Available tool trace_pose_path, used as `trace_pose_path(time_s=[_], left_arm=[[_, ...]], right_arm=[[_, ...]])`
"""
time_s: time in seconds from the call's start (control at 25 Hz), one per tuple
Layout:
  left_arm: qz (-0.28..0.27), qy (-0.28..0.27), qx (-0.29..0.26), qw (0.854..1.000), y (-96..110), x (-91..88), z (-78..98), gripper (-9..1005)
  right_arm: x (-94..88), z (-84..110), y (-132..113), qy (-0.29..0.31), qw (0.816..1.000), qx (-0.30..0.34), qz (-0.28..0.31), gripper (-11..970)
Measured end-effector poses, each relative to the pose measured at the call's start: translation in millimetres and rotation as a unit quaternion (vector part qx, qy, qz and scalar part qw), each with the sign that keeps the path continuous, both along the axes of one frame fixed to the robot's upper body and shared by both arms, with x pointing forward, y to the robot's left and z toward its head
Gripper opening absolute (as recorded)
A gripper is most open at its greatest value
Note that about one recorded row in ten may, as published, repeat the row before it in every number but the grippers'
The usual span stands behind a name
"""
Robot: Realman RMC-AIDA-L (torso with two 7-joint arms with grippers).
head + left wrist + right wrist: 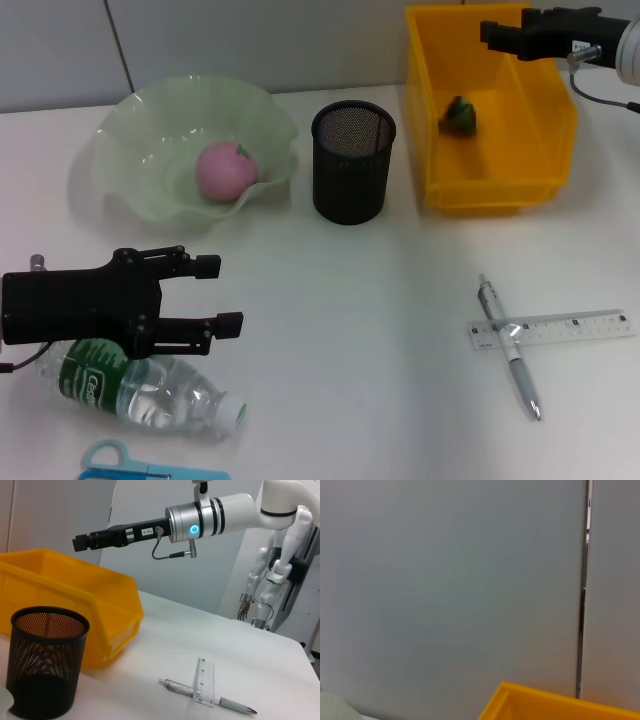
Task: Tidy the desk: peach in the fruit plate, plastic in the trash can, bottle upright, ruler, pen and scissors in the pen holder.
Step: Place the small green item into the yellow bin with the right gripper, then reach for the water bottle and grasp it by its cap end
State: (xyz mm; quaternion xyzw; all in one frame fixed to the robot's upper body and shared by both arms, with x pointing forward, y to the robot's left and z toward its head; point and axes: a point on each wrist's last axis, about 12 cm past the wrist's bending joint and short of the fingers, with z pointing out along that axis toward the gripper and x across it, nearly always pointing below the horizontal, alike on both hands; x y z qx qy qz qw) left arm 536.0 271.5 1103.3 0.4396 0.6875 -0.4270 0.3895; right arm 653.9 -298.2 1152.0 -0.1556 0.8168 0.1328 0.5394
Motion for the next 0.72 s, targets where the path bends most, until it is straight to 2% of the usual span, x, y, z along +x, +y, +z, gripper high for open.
trace_pose_path(time_s=[0.16, 0.52, 0.72], left_arm=[[0.0, 0.0, 0.0, 1.0, 0.1, 0.1, 0.2, 760], [-0.001, -0.002, 0.0, 1.0, -0.2, 0.8, 1.0, 756], [-0.003, -0.002, 0.0, 1.0, -1.3, 1.2, 1.6, 754]], right_arm=[[0.3, 0.7, -0.3, -0.001, 1.0, 0.001, -0.001, 702], [0.9, 2.0, 1.0, -0.002, 1.0, 0.005, 0.002, 794], [-7.2, 7.8, 4.0, -0.004, 0.998, 0.061, 0.032, 804]])
